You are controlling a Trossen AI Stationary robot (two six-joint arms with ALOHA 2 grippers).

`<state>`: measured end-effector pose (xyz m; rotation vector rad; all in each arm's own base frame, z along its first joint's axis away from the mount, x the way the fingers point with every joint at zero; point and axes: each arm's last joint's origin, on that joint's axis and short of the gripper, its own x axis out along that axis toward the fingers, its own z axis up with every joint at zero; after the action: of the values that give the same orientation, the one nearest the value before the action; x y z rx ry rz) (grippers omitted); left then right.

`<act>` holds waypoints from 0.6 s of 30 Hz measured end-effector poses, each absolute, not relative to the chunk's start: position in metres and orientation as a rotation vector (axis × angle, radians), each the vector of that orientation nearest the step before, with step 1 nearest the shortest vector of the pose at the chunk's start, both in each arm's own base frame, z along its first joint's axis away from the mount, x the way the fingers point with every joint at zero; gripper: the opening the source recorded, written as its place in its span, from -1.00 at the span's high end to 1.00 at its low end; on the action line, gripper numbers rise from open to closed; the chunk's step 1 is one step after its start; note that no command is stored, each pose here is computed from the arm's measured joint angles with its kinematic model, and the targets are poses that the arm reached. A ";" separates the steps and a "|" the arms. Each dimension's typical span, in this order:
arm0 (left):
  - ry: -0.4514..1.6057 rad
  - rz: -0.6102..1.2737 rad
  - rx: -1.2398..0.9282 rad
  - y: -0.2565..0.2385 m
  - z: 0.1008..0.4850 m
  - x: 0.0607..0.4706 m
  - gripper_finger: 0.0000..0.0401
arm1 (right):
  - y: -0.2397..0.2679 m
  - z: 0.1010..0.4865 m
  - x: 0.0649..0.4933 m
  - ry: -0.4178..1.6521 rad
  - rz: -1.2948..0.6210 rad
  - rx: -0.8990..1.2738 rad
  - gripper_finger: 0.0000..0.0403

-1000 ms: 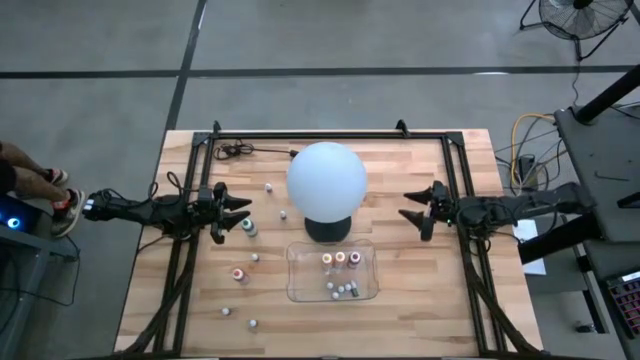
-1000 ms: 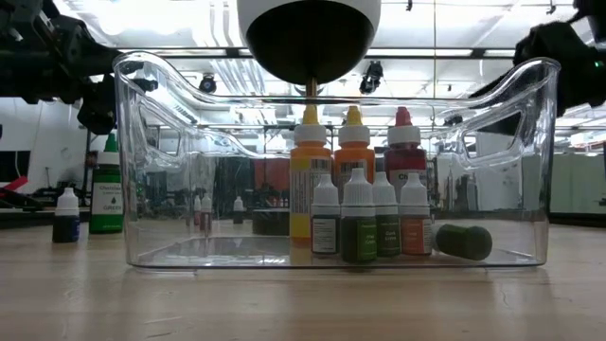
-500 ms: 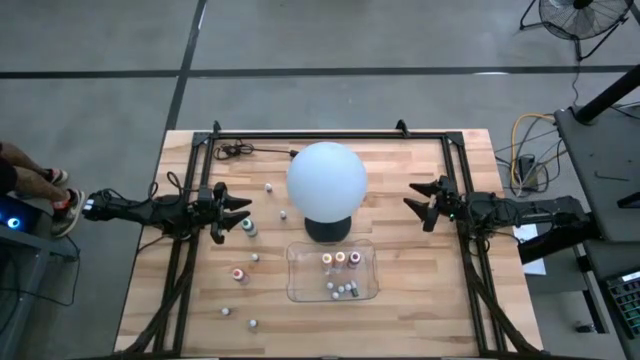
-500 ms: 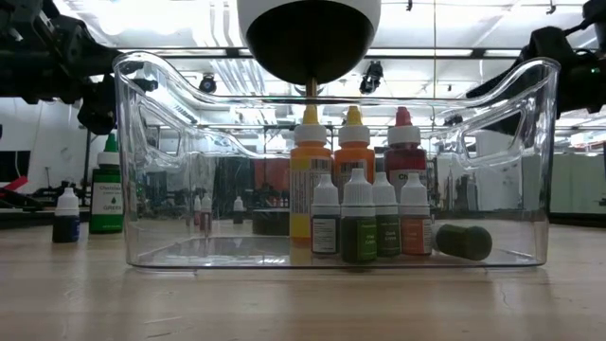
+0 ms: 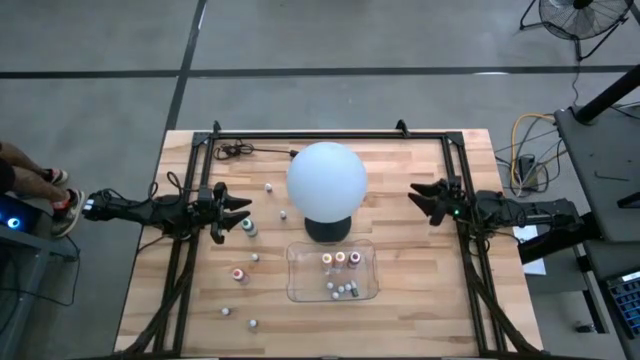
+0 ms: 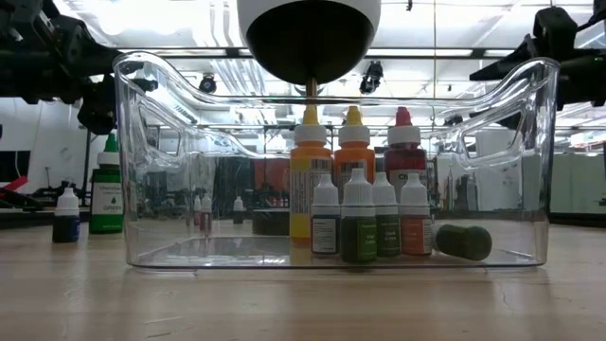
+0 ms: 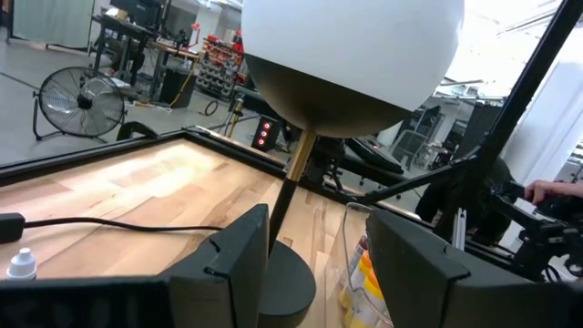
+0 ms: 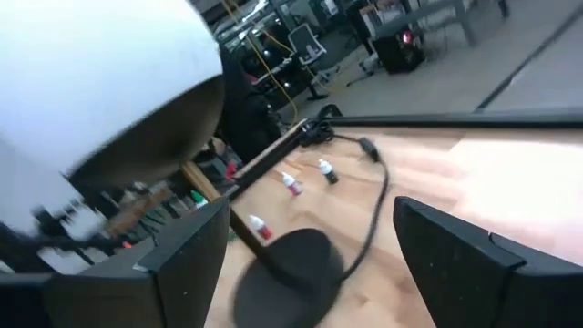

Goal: Pick & Place food coloring
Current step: Put the small black food coloring bottle into the transparent bin

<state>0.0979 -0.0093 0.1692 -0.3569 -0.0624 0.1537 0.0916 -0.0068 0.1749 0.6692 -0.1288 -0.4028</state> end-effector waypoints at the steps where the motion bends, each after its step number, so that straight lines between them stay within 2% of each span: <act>1: -0.062 0.153 -0.357 -0.009 0.169 0.098 0.20 | -0.007 0.175 0.092 -0.139 -0.400 0.710 -0.49; 5: -0.062 0.154 -0.357 -0.009 0.169 0.098 0.20 | -0.007 0.175 0.092 -0.156 -0.397 0.792 -0.51; 18: -0.063 0.154 -0.357 -0.009 0.169 0.098 0.20 | -0.007 0.173 0.093 -0.136 -0.404 0.788 -0.50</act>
<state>0.0979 -0.0093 0.1692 -0.3570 -0.0629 0.1536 0.0933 -0.0066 0.1732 0.7876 -0.1361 -0.4042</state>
